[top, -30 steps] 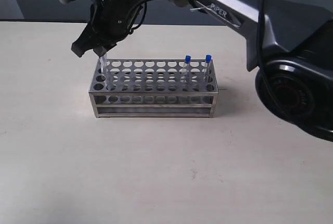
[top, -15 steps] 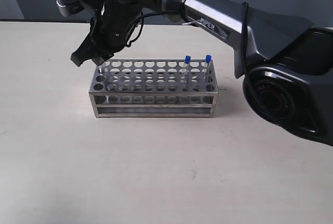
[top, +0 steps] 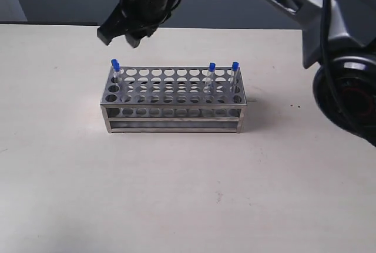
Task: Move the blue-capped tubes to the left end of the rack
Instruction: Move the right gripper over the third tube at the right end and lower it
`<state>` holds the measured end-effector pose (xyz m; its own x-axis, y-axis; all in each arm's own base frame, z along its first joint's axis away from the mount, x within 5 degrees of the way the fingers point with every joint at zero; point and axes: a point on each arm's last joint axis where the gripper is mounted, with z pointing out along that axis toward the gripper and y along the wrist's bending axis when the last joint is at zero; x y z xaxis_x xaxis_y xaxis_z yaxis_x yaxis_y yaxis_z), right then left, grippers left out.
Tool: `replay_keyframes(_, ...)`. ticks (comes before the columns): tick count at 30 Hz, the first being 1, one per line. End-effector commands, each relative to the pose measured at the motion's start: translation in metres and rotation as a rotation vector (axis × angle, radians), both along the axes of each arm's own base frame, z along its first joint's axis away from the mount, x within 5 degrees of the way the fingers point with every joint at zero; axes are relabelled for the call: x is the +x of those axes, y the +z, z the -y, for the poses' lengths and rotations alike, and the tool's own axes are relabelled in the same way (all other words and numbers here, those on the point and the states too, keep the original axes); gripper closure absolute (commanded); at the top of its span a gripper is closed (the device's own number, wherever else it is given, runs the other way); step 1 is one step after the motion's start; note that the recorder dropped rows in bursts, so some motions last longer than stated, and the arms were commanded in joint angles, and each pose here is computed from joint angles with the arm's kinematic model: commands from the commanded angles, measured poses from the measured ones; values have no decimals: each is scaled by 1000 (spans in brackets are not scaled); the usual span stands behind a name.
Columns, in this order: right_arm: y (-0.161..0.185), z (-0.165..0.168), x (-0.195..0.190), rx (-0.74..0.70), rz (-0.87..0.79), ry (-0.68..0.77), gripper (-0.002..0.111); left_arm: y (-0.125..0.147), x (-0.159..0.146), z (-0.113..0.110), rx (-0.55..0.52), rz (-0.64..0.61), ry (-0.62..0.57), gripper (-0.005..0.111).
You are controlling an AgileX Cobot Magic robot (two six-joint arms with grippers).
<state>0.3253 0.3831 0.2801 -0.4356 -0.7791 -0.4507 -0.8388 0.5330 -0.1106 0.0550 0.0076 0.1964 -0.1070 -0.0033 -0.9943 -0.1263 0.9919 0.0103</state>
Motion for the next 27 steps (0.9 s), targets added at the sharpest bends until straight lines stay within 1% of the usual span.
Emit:
replay_keyframes(1,16,44,33,-57,76,-160,71,0,1,0,-7,5,-7,106)
replay_keyframes(4,4,73,56,-64,17,-268,71,0,1,0,-7,5,-7,106)
replay_keyframes(6,-6,80,60,-66,-28,-288,71,0,1,0,-7,5,-7,106)
replay_keyframes(9,-21,86,61,-79,-91,-300,71,0,1,0,-7,5,-7,106)
replay_keyframes(15,-41,88,56,-119,-153,-300,71,0,1,0,-7,5,-7,106)
replay_keyframes(19,-43,89,56,-127,-157,-300,71,0,1,0,-7,5,-7,106)
replay_keyframes(27,-33,89,52,-93,-164,-304,71,0,1,0,-7,5,-7,106)
